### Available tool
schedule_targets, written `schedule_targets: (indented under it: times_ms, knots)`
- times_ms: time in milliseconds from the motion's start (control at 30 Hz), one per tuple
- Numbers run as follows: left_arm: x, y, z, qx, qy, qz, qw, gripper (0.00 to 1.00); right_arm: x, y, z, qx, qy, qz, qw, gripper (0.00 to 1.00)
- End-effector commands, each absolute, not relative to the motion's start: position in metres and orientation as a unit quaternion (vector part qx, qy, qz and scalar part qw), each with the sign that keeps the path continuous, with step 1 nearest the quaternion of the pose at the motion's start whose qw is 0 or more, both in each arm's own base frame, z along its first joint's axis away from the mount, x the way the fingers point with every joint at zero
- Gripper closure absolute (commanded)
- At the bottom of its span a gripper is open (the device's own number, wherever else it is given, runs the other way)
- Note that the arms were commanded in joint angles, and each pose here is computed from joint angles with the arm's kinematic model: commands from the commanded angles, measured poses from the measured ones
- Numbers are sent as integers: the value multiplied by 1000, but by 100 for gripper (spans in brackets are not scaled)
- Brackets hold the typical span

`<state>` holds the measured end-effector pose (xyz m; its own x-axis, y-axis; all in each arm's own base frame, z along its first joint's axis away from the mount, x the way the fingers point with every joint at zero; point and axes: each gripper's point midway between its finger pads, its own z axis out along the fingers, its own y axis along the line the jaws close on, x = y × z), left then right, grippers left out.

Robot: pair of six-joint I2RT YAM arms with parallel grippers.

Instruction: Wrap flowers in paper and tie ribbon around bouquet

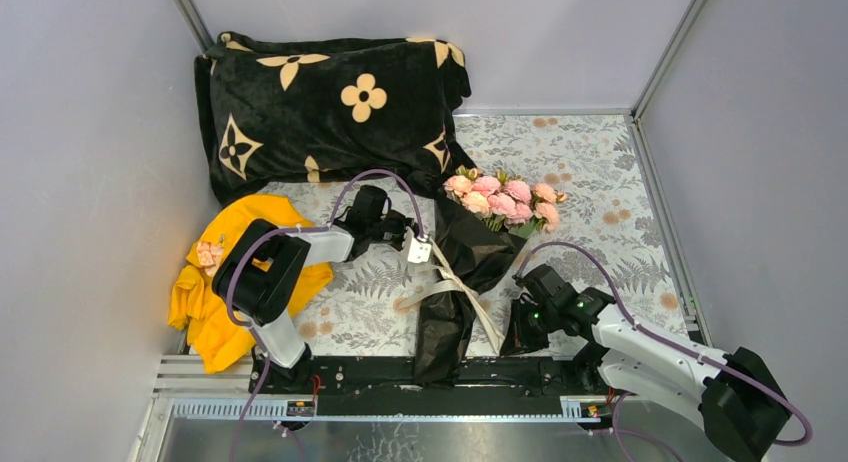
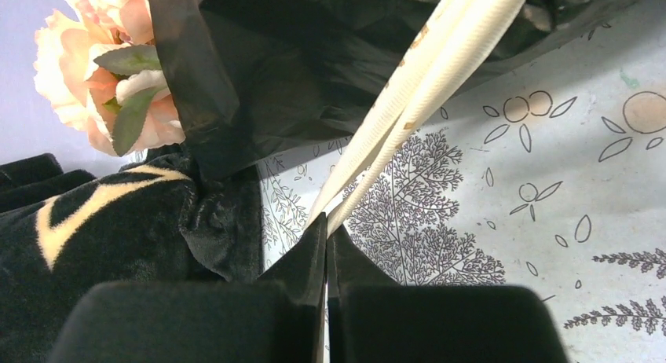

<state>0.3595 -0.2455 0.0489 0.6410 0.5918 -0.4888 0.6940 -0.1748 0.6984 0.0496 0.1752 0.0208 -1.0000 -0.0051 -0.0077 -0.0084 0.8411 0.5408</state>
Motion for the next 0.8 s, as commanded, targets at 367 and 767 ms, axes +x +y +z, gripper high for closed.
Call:
schedule_targets:
  times_ms: [367,767]
  knots:
    - [390,-221,51,768,416,-7,487,100,14,154,12,26,965,253,-61,100]
    - [324,-229,46,785,410,-43,463,88,62,172,41,-15,967,254,26,96]
